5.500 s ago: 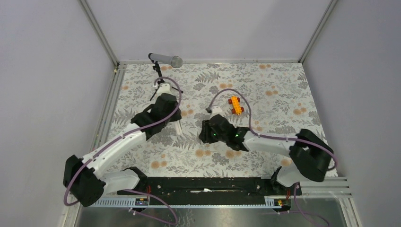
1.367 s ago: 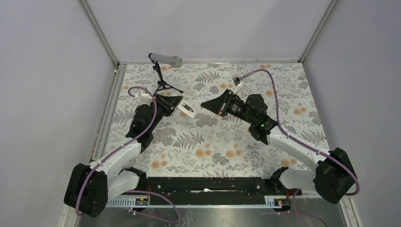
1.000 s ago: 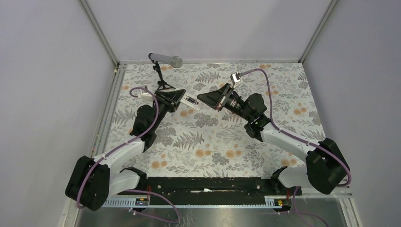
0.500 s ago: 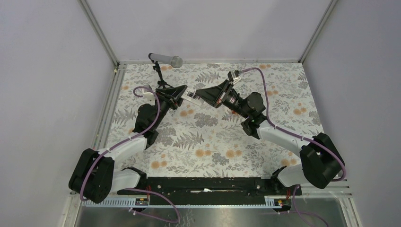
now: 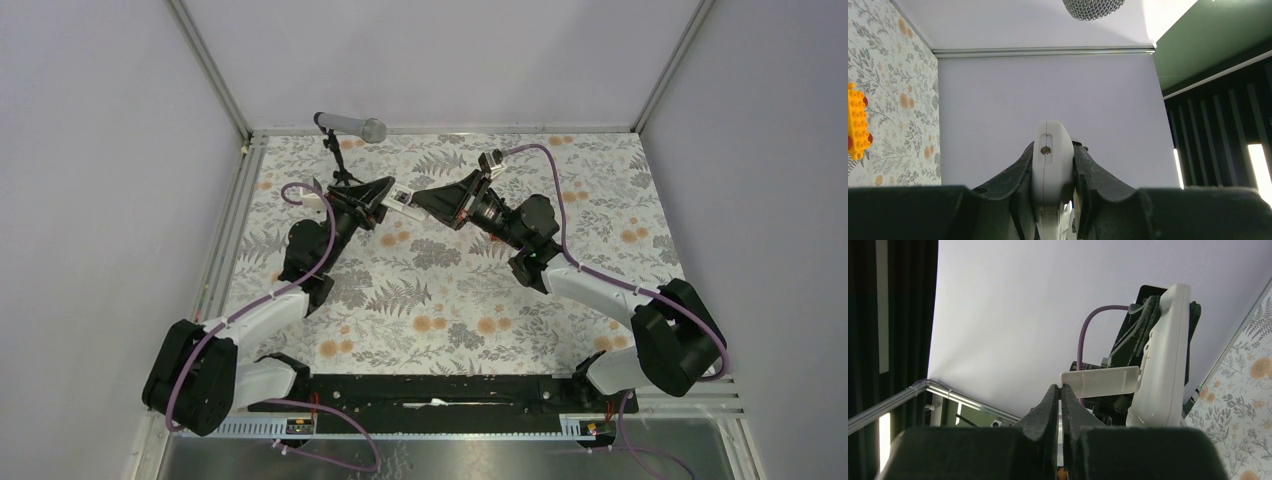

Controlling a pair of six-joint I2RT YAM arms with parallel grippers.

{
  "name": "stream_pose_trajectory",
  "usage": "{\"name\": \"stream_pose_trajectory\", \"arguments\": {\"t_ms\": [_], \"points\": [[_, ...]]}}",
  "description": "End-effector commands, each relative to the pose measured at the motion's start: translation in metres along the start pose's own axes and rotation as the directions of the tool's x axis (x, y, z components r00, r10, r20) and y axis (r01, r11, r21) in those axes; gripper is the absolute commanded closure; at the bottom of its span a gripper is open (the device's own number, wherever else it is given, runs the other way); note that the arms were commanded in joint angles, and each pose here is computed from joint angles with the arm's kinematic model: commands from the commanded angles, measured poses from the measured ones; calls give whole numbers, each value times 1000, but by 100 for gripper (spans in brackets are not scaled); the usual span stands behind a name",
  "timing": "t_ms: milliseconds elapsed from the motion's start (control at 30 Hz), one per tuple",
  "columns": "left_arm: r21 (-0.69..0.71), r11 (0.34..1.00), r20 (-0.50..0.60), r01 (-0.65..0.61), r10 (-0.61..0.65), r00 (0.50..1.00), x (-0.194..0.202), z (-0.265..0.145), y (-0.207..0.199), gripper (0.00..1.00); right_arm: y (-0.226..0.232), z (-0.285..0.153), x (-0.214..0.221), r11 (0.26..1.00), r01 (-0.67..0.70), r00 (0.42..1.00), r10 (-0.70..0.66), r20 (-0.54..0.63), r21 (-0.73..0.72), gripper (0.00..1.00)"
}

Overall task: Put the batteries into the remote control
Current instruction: Load the battery cover into the remote control.

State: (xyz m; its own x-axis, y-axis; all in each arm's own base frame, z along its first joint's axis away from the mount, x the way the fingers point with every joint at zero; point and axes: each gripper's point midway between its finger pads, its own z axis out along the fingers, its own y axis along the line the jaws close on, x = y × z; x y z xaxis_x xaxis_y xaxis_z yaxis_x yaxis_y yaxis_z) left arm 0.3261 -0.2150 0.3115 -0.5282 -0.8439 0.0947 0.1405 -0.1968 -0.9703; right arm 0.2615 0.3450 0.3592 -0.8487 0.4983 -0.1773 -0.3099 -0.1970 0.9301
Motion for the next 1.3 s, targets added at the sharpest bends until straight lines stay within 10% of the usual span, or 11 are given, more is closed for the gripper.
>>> {"name": "stream_pose_trajectory", "arguments": {"t_ms": [0, 867, 1267], "points": [[127, 991, -26, 30, -27, 999, 8, -4, -49, 100, 11, -2, -1, 999, 28, 1000, -28, 12, -35, 95], [31, 998, -28, 61, -61, 998, 8, -15, -30, 100, 19, -2, -10, 994, 25, 998, -20, 52, -108, 100], [46, 993, -26, -112, 114, 993, 10, -9, -44, 100, 22, 1, -17, 976, -142, 985, 155, 72, -163, 100]]}}
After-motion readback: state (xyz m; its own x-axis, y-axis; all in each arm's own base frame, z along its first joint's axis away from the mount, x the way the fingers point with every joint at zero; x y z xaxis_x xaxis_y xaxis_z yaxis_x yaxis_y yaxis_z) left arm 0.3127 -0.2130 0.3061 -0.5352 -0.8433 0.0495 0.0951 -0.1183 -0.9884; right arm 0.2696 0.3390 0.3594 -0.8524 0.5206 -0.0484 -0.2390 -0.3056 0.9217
